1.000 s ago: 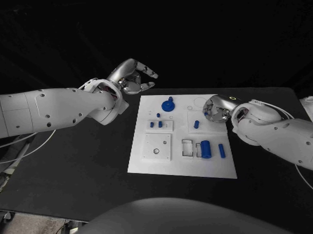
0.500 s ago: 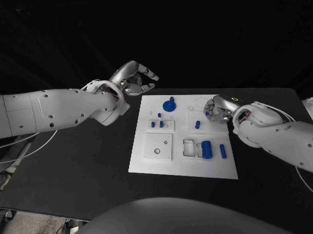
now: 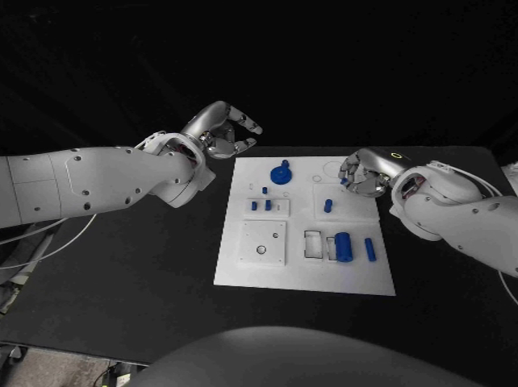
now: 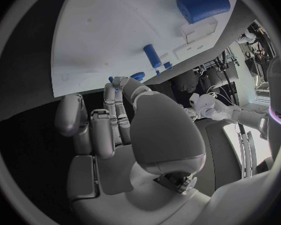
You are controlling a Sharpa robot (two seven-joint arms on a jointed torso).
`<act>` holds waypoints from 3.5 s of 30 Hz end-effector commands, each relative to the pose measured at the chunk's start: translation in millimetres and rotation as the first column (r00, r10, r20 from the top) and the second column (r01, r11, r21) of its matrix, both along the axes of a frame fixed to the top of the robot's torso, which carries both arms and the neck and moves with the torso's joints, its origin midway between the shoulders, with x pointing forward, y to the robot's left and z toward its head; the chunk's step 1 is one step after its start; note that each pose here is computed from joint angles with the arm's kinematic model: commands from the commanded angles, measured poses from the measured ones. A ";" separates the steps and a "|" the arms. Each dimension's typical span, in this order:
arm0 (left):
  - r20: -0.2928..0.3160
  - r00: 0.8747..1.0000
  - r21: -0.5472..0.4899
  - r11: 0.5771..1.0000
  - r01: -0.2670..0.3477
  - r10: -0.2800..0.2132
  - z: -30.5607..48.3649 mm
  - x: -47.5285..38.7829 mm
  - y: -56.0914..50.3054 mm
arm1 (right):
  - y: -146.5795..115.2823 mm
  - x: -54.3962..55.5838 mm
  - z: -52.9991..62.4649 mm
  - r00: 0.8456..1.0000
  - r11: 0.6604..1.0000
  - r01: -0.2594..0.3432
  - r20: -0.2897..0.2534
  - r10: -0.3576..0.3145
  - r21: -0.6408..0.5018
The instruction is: Assemble the parts on the task board
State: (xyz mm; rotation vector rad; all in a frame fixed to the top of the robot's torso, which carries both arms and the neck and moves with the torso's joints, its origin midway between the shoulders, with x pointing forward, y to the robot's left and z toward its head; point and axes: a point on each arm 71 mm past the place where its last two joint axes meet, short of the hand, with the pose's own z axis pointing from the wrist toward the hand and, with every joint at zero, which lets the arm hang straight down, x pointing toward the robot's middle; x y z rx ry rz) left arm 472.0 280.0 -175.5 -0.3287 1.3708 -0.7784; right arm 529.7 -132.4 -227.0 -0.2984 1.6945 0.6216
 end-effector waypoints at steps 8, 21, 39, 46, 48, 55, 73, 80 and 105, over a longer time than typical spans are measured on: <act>-0.036 0.999 0.009 1.000 0.014 -0.013 -4.9 0.6 -4.6 | 7.4 -12.3 32.4 0.999 0.997 -0.043 0.008 0.043 0.064; -0.053 0.998 0.010 1.000 0.024 -0.024 -10.2 -0.3 -8.1 | 56.4 -69.3 33.1 0.962 0.972 -0.214 -0.149 0.227 0.096; -0.053 0.998 0.016 0.999 0.036 -0.035 -11.2 -3.4 -10.5 | 113.0 -97.8 -4.0 0.912 0.941 -0.333 -0.229 0.339 0.069; -0.054 0.998 0.014 0.999 0.039 -0.038 -11.3 -3.1 -11.4 | 118.7 -101.5 -16.1 0.907 0.939 -0.341 -0.242 0.343 0.055; -0.054 0.998 0.015 0.999 0.041 -0.040 -11.3 -3.2 -11.6 | 119.1 -101.7 -19.7 0.908 0.939 -0.339 -0.246 0.341 0.050; -0.053 0.998 0.020 0.999 0.043 -0.042 -11.3 -3.5 -11.8 | 117.7 -100.5 -28.7 0.916 0.942 -0.336 -0.225 0.333 0.026; -0.060 0.997 0.023 0.999 0.047 -0.045 -12.1 -2.9 -12.6 | 118.8 -101.7 -40.1 0.924 0.944 -0.328 -0.199 0.326 0.023; -0.063 0.997 0.024 0.999 0.046 -0.044 -13.2 -3.0 -11.5 | 117.8 -100.5 -42.0 0.930 0.948 -0.317 -0.187 0.317 0.032; -0.086 0.995 0.027 0.998 0.051 -0.048 -16.4 -3.0 -12.2 | 119.9 -104.3 -53.7 0.922 0.948 -0.319 -0.225 0.314 0.015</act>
